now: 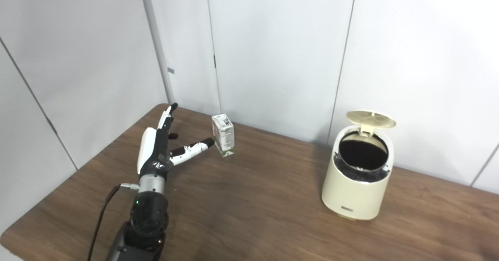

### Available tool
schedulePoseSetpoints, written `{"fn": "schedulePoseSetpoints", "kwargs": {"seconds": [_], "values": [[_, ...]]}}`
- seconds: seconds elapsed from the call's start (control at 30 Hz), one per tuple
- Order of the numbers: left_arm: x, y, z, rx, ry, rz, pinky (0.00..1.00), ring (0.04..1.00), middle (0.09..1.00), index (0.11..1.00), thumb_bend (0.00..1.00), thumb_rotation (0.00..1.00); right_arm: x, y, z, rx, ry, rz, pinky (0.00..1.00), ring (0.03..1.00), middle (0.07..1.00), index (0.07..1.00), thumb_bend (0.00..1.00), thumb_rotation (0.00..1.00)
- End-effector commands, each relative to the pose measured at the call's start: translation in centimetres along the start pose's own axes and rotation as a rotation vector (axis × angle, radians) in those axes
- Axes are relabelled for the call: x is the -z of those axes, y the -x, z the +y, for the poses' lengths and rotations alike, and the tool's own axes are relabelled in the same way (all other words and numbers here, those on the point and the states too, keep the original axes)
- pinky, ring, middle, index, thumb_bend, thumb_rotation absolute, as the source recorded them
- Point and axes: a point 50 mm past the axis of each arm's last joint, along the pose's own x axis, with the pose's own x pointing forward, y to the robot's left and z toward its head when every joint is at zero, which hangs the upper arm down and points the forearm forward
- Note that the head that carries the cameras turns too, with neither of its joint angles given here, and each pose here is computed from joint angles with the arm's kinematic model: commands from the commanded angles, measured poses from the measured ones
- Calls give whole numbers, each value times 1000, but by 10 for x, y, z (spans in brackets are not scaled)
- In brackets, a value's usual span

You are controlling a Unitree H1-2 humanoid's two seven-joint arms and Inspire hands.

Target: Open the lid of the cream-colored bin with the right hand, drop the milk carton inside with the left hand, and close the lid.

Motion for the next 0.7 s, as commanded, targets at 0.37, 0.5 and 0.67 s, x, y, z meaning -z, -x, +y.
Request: {"fn": "schedulePoseSetpoints", "kwargs": {"seconds": [0.37,0.5,0.67], "values": [[-28,-81,14,115,76,6,696,852,939,989,1000,406,19,20,-3,-22,14,39,540,671,711,683,266,547],[-29,-99,12,219,141,58,722,858,931,969,990,385,18,20,-1,-23,30,48,526,663,711,681,265,565],[-23,-115,6,300,190,109,841,944,967,998,1000,388,20,21,1,-27,26,42,527,666,710,687,256,532]]}}
